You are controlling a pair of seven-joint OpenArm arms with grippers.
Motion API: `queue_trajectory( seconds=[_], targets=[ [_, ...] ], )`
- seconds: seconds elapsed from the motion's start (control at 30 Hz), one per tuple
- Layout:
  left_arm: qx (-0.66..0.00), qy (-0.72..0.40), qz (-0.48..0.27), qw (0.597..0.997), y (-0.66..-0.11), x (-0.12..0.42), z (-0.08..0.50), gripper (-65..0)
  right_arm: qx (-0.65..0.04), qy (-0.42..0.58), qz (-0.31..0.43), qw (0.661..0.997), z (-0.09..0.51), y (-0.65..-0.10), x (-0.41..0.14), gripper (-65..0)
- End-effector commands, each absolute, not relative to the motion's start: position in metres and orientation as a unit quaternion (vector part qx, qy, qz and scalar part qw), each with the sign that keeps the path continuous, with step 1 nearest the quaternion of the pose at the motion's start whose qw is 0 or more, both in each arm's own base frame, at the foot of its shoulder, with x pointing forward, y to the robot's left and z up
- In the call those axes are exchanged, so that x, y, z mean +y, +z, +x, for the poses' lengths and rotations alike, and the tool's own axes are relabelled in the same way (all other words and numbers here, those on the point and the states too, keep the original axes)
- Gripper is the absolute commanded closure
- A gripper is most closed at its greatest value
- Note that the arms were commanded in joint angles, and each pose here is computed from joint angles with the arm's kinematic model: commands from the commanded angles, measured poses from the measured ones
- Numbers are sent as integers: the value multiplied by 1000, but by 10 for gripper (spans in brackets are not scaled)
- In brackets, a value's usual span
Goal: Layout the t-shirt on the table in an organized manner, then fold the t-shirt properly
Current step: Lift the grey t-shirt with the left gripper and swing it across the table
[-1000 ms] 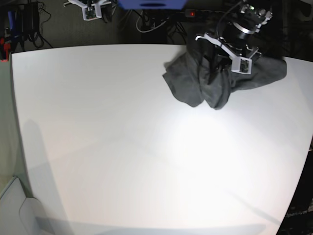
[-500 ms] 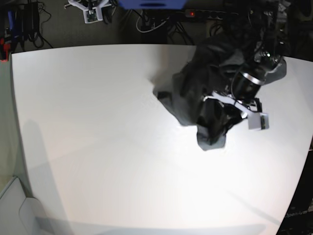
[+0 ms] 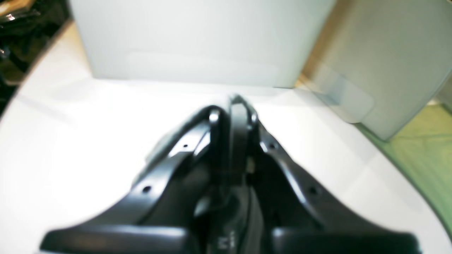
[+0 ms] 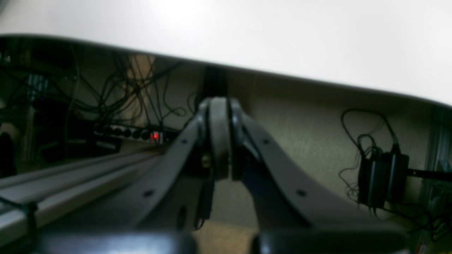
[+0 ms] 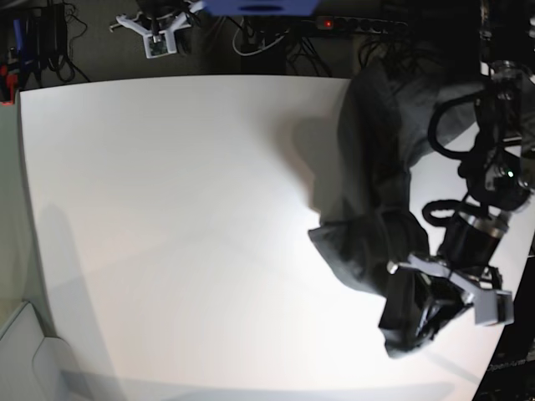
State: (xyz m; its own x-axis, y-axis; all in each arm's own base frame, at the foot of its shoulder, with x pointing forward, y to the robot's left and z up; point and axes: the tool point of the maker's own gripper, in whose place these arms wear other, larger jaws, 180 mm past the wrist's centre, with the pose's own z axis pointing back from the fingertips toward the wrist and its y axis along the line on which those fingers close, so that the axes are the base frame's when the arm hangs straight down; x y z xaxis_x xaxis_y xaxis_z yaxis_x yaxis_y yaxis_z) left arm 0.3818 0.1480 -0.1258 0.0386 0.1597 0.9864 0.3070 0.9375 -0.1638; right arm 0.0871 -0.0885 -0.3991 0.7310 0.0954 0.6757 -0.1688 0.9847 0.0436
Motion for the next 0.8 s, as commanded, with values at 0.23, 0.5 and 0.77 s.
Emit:
queue_trajectory(
  seconds=[0.23, 0.5, 0.77],
  targets=[
    [-764, -92, -136, 624, -37, 163, 394, -6, -357, 71, 51, 930, 98, -398, -88, 0],
    [-779, -133, -151, 594, 14, 149, 407, -6, -364, 72, 48, 927, 110, -396, -88, 0],
    [-810, -100, -168, 552, 63, 152, 430, -6, -378, 54, 54, 923, 122, -392, -81, 0]
  ],
)
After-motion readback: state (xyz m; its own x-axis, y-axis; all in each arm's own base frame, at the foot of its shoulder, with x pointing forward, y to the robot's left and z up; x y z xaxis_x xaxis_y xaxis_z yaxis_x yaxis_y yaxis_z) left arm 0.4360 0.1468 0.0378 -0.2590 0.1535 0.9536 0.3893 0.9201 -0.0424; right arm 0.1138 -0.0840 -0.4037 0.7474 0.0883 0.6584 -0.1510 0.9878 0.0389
